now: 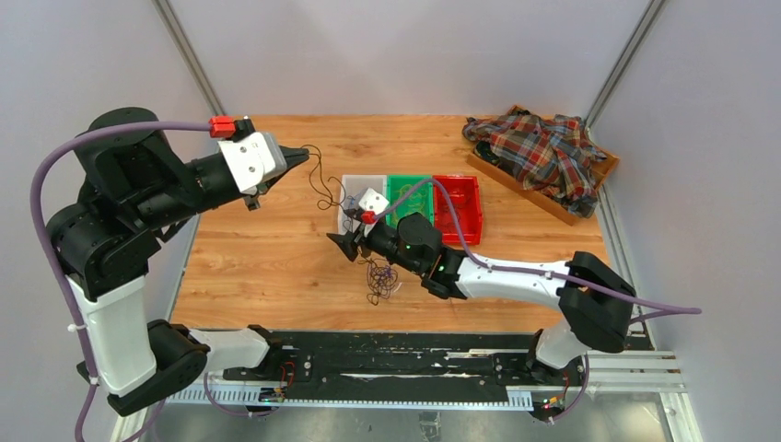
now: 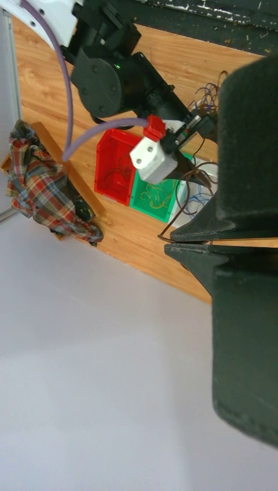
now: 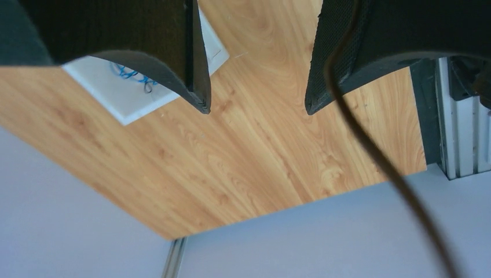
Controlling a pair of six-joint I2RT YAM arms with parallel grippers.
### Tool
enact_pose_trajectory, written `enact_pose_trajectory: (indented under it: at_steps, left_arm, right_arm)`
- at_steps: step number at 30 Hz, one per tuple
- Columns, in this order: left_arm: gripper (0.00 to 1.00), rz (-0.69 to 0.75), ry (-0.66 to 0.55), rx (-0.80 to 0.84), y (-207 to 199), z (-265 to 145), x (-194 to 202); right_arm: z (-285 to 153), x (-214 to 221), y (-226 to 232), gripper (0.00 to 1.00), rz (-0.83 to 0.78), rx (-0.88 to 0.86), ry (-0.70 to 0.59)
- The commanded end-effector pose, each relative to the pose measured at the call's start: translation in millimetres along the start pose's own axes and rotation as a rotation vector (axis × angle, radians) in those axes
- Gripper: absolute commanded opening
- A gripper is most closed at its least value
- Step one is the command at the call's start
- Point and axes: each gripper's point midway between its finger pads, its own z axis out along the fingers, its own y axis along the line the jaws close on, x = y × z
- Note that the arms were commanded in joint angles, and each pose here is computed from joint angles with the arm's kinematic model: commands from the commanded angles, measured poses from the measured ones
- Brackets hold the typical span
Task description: Untangle the cables
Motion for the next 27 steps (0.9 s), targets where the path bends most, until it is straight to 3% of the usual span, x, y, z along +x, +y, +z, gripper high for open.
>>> enact_pose_trajectory:
  at_steps: [1, 13, 27]
  left_arm:
    - [0.0, 0.015, -0.067, -0.008, 2, -6, -19]
    - [0.0, 0.042, -0.159, -0.116, 28, -19, -55]
    - [0.0, 0.146, -0.352, -0.388, 76, -61, -112]
  right_arm:
    - [0, 30, 4, 0.58, 0.054, -0.045, 0.055]
    - [-9, 125, 22, 0.38, 0.206, -0.058, 0.149]
    - [-33, 190, 23, 0.36, 0.285, 0.008, 0.242]
